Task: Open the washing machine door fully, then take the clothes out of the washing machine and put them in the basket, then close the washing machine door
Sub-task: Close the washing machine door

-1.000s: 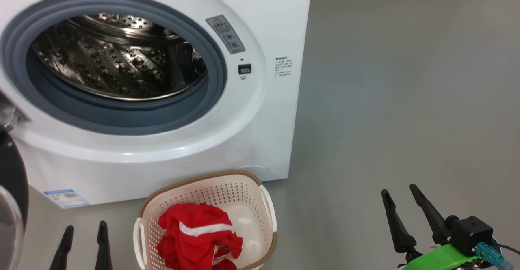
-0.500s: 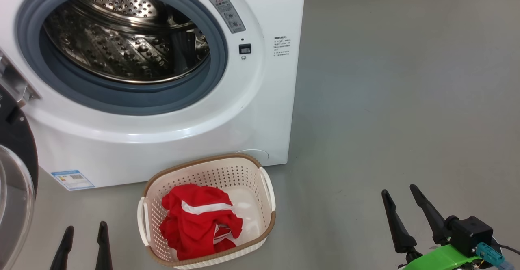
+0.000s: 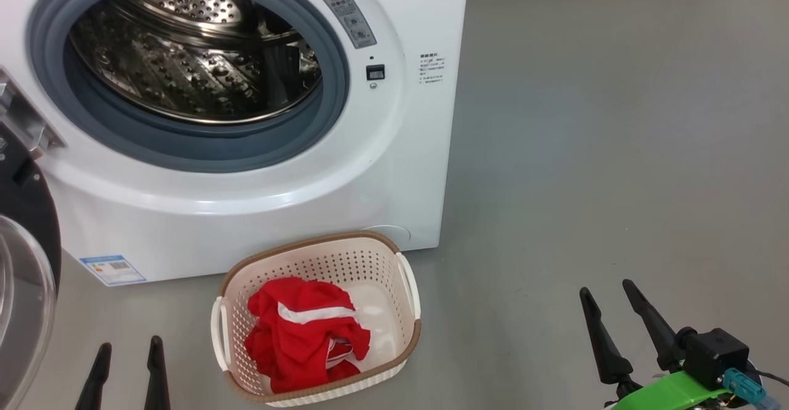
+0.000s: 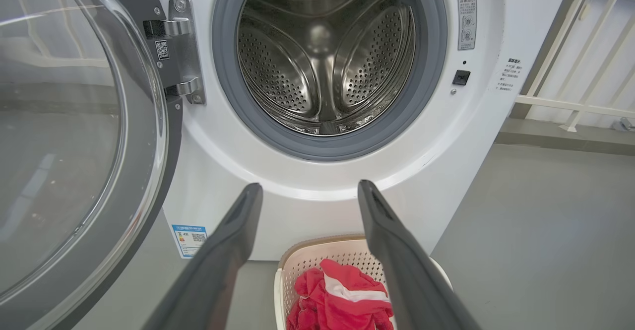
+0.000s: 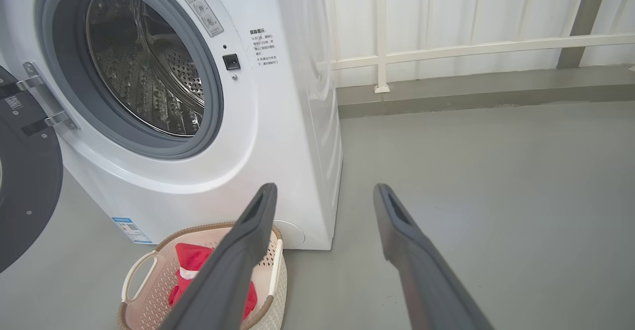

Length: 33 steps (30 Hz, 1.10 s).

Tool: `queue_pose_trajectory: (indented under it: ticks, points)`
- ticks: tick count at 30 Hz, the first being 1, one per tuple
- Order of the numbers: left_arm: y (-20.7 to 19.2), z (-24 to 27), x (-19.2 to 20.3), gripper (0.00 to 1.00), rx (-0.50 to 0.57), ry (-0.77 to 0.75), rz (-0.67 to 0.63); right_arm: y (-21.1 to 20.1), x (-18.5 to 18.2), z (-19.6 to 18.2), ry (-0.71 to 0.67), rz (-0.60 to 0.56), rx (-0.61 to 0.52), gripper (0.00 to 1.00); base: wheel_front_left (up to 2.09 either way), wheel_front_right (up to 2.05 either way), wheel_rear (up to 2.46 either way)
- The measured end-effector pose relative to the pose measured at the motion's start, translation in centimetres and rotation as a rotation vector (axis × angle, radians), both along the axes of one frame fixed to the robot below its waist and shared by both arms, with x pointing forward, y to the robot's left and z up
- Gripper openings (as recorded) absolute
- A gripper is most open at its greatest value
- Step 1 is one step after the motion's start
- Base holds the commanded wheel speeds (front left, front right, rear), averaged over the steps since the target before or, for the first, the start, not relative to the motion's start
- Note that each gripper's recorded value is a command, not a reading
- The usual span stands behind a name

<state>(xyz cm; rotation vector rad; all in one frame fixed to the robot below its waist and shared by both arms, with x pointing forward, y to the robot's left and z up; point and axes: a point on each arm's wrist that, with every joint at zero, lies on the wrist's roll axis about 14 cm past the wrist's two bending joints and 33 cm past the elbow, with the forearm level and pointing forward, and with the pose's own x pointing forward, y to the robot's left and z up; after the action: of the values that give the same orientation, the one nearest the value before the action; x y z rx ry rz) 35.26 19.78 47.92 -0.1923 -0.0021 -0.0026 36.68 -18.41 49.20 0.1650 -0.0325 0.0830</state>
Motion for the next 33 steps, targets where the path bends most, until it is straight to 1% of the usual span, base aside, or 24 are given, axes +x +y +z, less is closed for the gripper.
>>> queue_pose_trajectory:
  ticks: [7, 13, 26, 28, 29, 33]
  points:
    - [0.5, 0.1, -0.4, 1.0, -0.003, -0.003, 0.02, 0.4, 0.3, 0.1, -0.004, 0.012, 0.0, 1.0, 0.0, 0.0, 0.0]
    - [1.6, -0.2, -1.3, 1.0, -0.005, 0.007, 0.061, 1.5, 0.9, 0.1, -0.004, 0.051, -0.004, 1.0, 0.0, 0.0, 0.0]
    - [5.2, -0.3, -4.4, 1.0, -0.011, 0.014, 0.2, 6.0, 2.6, -0.1, -0.001, 0.192, -0.007, 1.0, 0.0, 0.0, 0.0]
    - [6.1, -0.4, -5.4, 1.0, -0.012, 0.018, 0.235, 7.5, 3.0, -0.2, 0.0, 0.235, -0.008, 1.0, 0.0, 0.0, 0.0]
    - [6.1, -0.4, -5.4, 1.0, -0.012, 0.018, 0.235, 7.5, 3.0, -0.2, 0.0, 0.235, -0.008, 1.0, 0.0, 0.0, 0.0]
    - [7.2, -0.4, -6.9, 1.0, -0.014, 0.017, 0.283, 9.5, 3.4, -0.3, 0.004, 0.295, -0.002, 1.0, 0.0, 0.0, 0.0]
